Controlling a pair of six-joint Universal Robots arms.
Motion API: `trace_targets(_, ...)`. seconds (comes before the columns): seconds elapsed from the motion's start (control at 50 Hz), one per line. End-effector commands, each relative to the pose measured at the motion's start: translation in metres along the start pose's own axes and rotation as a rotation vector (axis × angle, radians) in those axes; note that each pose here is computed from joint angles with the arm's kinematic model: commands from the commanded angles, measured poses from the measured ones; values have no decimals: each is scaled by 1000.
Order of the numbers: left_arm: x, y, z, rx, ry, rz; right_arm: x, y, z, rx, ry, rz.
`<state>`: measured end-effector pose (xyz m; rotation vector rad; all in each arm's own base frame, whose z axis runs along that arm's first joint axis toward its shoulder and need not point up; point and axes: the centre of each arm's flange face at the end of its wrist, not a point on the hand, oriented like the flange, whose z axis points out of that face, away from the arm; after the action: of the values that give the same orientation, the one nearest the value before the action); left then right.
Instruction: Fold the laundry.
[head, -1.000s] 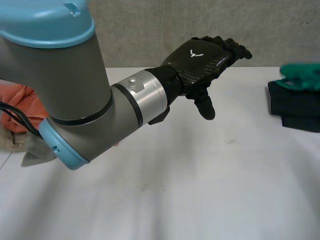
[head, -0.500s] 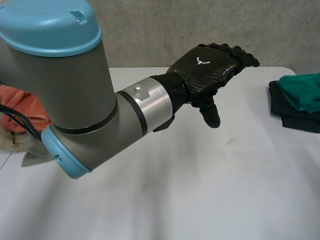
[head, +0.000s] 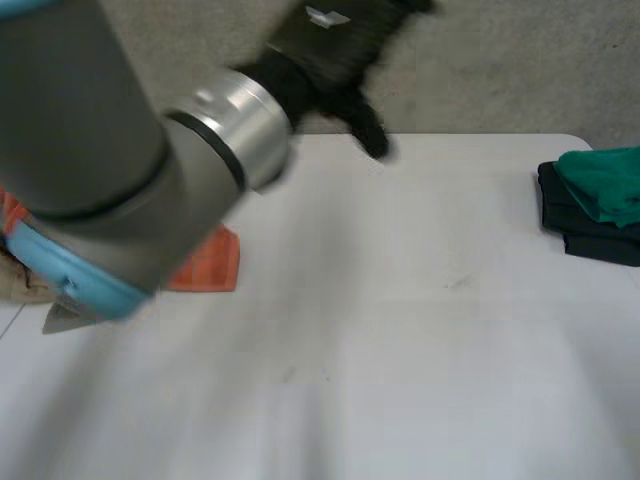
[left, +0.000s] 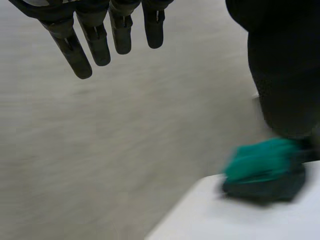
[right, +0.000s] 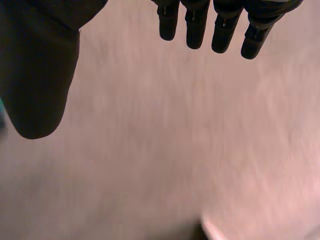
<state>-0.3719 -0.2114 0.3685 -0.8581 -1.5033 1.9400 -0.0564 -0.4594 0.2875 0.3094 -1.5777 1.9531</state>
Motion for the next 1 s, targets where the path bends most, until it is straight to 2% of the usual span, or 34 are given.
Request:
trace_targets(0.02,-117,31,-3,-121,-401,170,-87,-76,-70,340,-303,134)
trace_targets(0.12,-175,95,-14,-330,-468,331,-139,-75,-120,313,-468,181)
trace_targets(0.14,-196,122,-20,-405,-472,370,-145,-73,-127,296,-491,186)
trace_targets(0.2,-221,165,-29,-505,-434,409,-162,-64,-149,229,-562,191)
trace_targets(0.3,-234,208,-36,-574,-368,397,-179,-55,-173,150,-646,168)
trace_targets(0.44,-249,240,-39,-613,-371,377,-183,-46,-182,102,-678,116)
trace_targets(0.64,-250,243,-30,-552,-395,415,-183,-44,-183,95,-677,115)
trace_targets(0.7,-239,227,-21,-493,-397,429,-182,-45,-182,93,-667,115)
trace_targets(0.8,-201,154,-2,-310,-388,425,-169,-61,-175,99,-597,102)
trace_targets(0.92,-118,50,11,-23,-298,270,-143,-98,-166,69,-503,123)
trace_targets(0.94,-95,27,10,44,-262,207,-142,-102,-167,67,-501,130)
trace_targets(0.96,-91,24,9,53,-255,197,-140,-117,-168,75,-497,158)
trace_targets(1.0,-61,11,11,99,-188,124,-137,-125,-169,73,-488,183)
